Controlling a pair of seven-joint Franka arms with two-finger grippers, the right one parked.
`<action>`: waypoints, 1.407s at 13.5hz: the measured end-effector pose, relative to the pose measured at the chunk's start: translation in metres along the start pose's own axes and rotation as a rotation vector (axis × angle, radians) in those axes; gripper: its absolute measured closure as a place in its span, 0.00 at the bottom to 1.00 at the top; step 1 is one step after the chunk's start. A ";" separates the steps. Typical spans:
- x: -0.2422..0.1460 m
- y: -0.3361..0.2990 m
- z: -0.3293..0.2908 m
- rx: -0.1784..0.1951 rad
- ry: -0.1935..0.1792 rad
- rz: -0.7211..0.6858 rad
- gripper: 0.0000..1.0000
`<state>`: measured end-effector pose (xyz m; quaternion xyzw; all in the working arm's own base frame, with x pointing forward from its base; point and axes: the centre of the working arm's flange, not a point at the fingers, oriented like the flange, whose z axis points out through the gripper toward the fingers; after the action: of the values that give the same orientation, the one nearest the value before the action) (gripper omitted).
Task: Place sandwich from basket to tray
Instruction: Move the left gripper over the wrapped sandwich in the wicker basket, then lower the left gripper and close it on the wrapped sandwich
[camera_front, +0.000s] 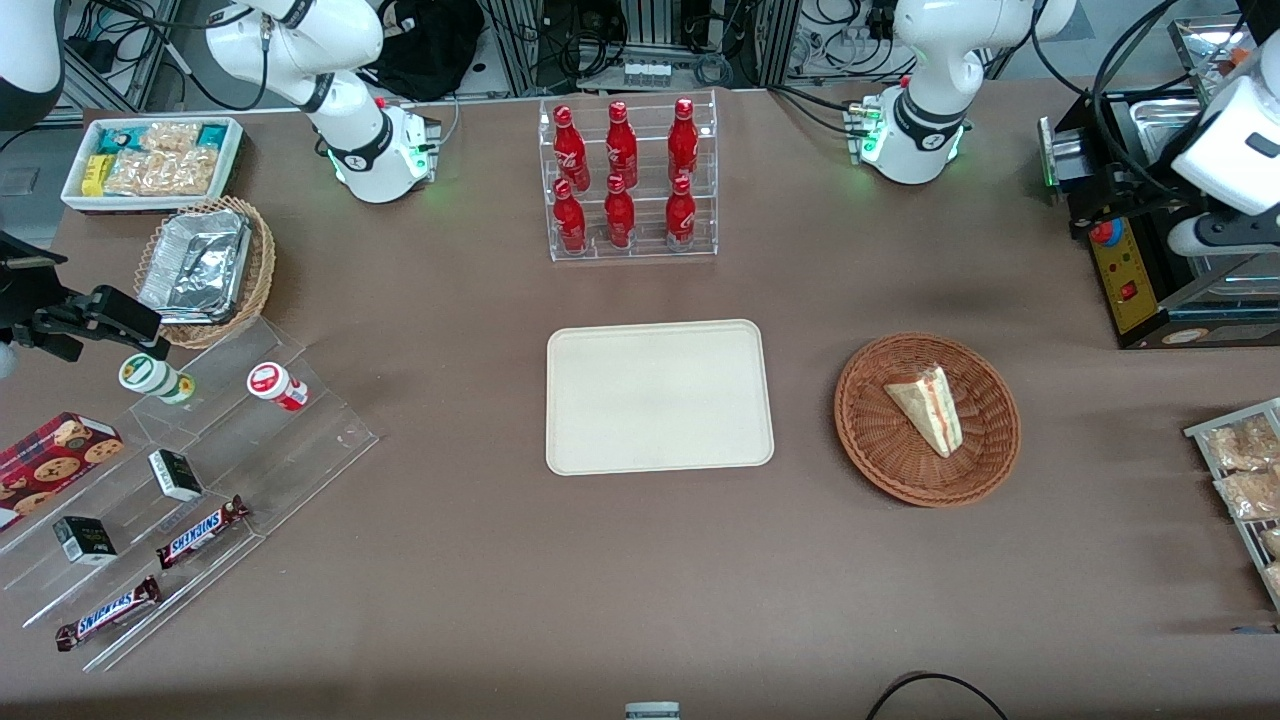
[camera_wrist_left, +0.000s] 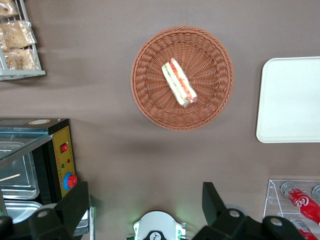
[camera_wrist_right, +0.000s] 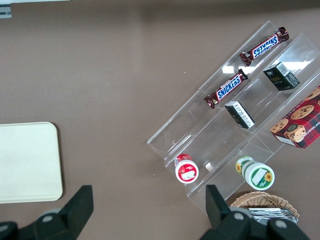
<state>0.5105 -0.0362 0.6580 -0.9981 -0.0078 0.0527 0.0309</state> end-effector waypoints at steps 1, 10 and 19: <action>0.000 -0.003 0.000 -0.001 -0.001 -0.005 0.00; 0.063 0.006 0.102 0.000 -0.077 -0.112 0.00; 0.068 0.058 0.323 -0.094 0.146 -0.450 0.00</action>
<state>0.5445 -0.0726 0.3263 -0.9728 -0.2300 -0.0282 -0.0040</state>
